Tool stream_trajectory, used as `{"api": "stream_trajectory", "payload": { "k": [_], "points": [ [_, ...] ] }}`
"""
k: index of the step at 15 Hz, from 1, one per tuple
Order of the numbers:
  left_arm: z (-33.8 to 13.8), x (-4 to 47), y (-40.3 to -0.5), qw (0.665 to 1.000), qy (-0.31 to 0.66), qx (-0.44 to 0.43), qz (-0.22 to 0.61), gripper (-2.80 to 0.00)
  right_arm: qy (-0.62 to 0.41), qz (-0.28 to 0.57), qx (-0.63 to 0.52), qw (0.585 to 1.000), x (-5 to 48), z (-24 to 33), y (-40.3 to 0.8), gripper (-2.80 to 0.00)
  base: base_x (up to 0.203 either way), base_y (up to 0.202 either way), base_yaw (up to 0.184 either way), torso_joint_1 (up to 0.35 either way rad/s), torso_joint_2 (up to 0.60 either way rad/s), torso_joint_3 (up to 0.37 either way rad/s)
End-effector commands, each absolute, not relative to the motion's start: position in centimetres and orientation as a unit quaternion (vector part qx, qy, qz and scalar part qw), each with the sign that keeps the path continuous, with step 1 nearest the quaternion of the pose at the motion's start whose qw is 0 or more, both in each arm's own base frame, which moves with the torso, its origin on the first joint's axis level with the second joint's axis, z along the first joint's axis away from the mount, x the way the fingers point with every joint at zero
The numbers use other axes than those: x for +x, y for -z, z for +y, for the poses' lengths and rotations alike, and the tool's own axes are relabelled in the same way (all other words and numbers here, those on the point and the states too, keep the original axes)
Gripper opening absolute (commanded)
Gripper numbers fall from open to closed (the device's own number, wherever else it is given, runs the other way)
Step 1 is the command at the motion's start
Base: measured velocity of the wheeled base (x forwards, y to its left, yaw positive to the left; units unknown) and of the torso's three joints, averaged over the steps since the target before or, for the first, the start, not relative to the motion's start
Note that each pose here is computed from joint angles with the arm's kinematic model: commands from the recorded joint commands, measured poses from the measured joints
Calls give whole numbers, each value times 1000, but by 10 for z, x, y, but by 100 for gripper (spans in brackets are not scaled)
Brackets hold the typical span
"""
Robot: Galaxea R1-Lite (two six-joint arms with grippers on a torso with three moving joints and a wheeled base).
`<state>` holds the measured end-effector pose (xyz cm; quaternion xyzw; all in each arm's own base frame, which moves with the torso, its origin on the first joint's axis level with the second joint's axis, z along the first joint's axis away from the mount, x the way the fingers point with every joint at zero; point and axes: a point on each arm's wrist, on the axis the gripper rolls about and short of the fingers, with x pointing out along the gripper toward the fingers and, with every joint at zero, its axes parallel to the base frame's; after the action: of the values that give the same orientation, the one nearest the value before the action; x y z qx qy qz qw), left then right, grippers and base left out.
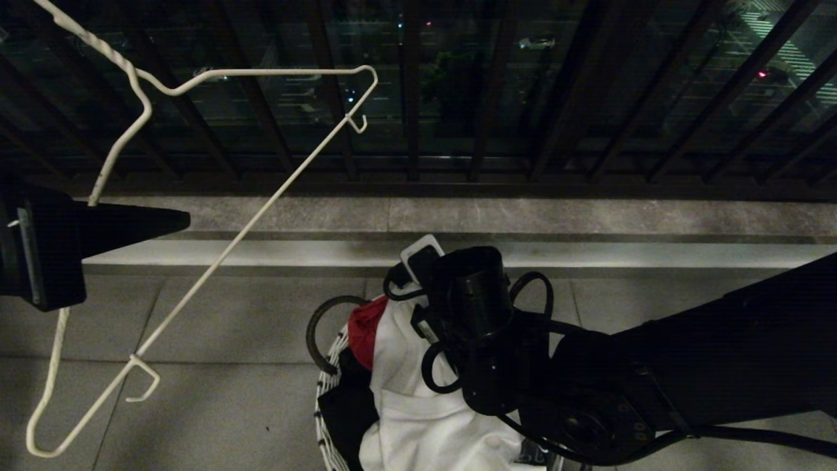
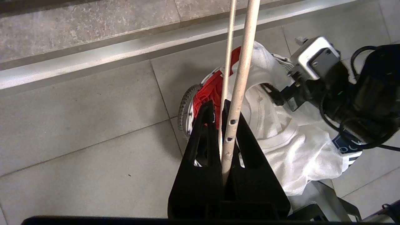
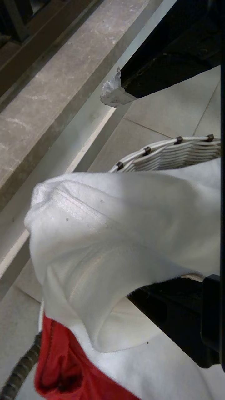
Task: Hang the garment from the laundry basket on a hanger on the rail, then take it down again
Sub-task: Pick up clothes from the basket
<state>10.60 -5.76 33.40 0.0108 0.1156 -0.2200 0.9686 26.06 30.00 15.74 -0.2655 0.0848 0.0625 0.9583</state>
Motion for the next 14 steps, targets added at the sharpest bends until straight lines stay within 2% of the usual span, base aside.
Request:
{"api": "stream_trajectory", "payload": {
  "k": [1,6,7,14],
  "points": [
    [-58,106,-334,969,220,11,116,-280,-57,89,-272,956,265,300,-152,0,0,0,0,0,0,0],
    [-57,105,-334,969,220,10,114,-280,-52,94,-280,954,272,299,-147,0,0,0,0,0,0,0],
    [-57,105,-334,969,220,10,114,-280,-53,94,-281,954,272,300,-146,-280,0,0,0,0,0,0],
    [-58,105,-334,968,223,11,116,-280,-53,68,-253,964,271,301,-163,-280,0,0,0,0,0,0]
  ]
}}
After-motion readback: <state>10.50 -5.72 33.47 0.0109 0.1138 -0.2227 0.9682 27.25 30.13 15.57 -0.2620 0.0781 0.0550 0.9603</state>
